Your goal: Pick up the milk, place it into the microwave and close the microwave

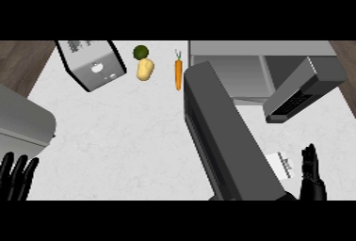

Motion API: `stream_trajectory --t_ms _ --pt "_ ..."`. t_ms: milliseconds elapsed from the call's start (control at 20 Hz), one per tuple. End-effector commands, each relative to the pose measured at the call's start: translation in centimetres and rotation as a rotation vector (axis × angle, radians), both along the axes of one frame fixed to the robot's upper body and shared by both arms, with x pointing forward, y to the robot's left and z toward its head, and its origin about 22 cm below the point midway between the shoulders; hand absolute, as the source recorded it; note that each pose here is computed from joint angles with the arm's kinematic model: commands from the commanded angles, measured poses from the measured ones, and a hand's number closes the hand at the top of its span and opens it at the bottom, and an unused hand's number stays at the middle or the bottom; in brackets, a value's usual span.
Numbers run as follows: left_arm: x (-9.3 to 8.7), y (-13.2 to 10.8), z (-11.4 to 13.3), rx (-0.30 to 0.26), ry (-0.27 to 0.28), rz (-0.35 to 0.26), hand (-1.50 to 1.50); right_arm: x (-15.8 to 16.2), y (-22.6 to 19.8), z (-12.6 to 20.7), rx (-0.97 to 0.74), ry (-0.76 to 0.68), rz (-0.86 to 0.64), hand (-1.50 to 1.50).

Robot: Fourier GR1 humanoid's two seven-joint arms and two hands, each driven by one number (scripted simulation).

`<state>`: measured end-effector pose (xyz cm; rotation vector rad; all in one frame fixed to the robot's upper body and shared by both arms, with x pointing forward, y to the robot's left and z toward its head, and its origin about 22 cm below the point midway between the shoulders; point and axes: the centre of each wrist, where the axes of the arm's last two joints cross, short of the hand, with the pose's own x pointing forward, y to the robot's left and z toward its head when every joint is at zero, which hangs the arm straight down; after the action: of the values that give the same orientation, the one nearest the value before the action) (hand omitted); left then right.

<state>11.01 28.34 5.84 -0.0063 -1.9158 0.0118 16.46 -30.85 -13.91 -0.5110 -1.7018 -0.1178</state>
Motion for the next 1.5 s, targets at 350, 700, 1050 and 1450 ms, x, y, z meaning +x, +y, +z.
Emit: stream_trajectory --t_ms 350,700,1050,1450 --pt "1.2 -2.0 -0.4 0.005 -0.017 0.006 -1.50 -0.2 -1.0 -2.6 0.112 0.019 0.084 -1.50" --pt "0.8 -0.6 -1.6 0.003 0.010 -0.008 -1.50 -0.3 -2.3 -3.8 0.096 -0.056 0.037 -1.50" --pt "-0.8 -0.2 0.2 -0.012 0.002 0.002 -1.50 1.1 1.3 -4.1 0.267 -0.134 0.105 1.50" --pt "0.9 0.0 -1.9 0.003 -0.014 0.022 -1.50 2.6 0.5 -3.3 0.363 -0.205 0.148 1.50"
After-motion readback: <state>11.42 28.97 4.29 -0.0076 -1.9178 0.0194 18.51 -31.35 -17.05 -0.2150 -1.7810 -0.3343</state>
